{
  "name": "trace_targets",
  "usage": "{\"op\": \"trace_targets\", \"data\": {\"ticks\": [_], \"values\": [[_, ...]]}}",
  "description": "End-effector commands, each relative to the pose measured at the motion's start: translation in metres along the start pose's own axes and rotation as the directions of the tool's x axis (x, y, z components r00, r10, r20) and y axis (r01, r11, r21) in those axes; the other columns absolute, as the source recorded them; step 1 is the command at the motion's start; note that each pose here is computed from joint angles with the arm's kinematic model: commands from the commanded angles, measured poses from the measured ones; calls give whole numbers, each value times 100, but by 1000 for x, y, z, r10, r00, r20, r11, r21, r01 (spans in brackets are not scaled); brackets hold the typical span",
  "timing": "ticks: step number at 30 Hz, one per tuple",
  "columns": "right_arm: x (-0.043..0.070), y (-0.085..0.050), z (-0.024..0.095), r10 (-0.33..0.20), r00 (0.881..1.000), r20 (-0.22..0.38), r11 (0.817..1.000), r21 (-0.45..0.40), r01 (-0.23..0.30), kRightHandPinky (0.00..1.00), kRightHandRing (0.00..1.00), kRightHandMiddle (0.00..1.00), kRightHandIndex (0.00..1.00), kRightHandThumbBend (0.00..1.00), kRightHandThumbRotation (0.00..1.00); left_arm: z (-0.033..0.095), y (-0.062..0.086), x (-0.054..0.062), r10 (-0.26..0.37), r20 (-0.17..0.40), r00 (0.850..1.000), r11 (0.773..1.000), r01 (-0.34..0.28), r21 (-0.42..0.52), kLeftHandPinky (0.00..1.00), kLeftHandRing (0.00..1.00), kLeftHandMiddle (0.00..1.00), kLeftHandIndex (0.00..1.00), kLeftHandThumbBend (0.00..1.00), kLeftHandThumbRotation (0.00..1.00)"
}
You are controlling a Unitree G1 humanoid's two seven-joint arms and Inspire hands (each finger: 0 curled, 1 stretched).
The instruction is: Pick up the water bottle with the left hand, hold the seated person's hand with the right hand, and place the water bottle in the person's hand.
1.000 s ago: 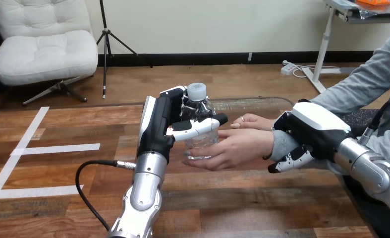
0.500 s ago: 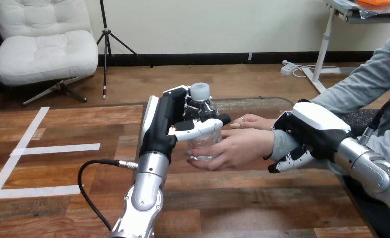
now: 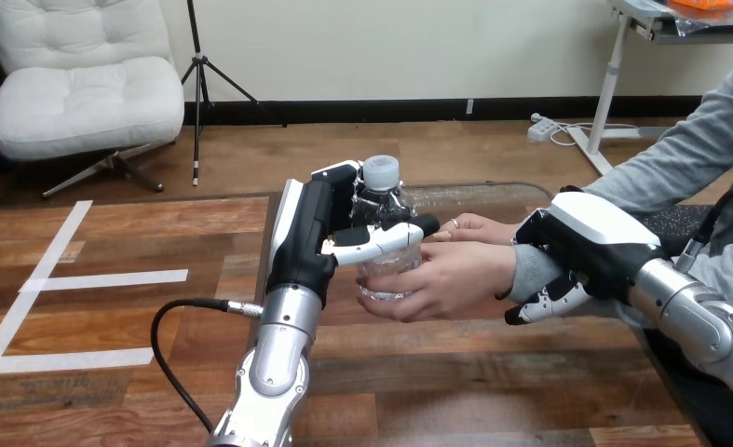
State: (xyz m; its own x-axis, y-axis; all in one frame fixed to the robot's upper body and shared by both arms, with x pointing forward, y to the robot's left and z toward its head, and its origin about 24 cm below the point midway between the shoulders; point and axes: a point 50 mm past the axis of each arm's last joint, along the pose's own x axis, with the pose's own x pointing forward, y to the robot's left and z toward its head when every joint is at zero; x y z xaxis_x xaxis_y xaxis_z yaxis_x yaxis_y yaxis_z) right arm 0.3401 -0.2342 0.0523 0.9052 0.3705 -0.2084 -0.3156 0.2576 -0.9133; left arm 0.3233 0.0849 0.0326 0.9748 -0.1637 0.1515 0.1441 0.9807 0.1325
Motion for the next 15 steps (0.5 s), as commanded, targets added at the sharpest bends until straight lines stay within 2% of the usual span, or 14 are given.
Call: {"op": "trace_targets", "data": {"ticks": [1,15], "values": [[14,-48,21,-185,978,92,983,11,185,18,22,27,27,70,0,28,-7,18,-25,119,993,1000,27,-13,35,39,42,41,69,0],[13,-47,20,-187,978,95,982,4,188,17,21,26,26,70,0,27,-9,18,-34,107,994,999,36,-13,35,38,41,41,69,0]]}}
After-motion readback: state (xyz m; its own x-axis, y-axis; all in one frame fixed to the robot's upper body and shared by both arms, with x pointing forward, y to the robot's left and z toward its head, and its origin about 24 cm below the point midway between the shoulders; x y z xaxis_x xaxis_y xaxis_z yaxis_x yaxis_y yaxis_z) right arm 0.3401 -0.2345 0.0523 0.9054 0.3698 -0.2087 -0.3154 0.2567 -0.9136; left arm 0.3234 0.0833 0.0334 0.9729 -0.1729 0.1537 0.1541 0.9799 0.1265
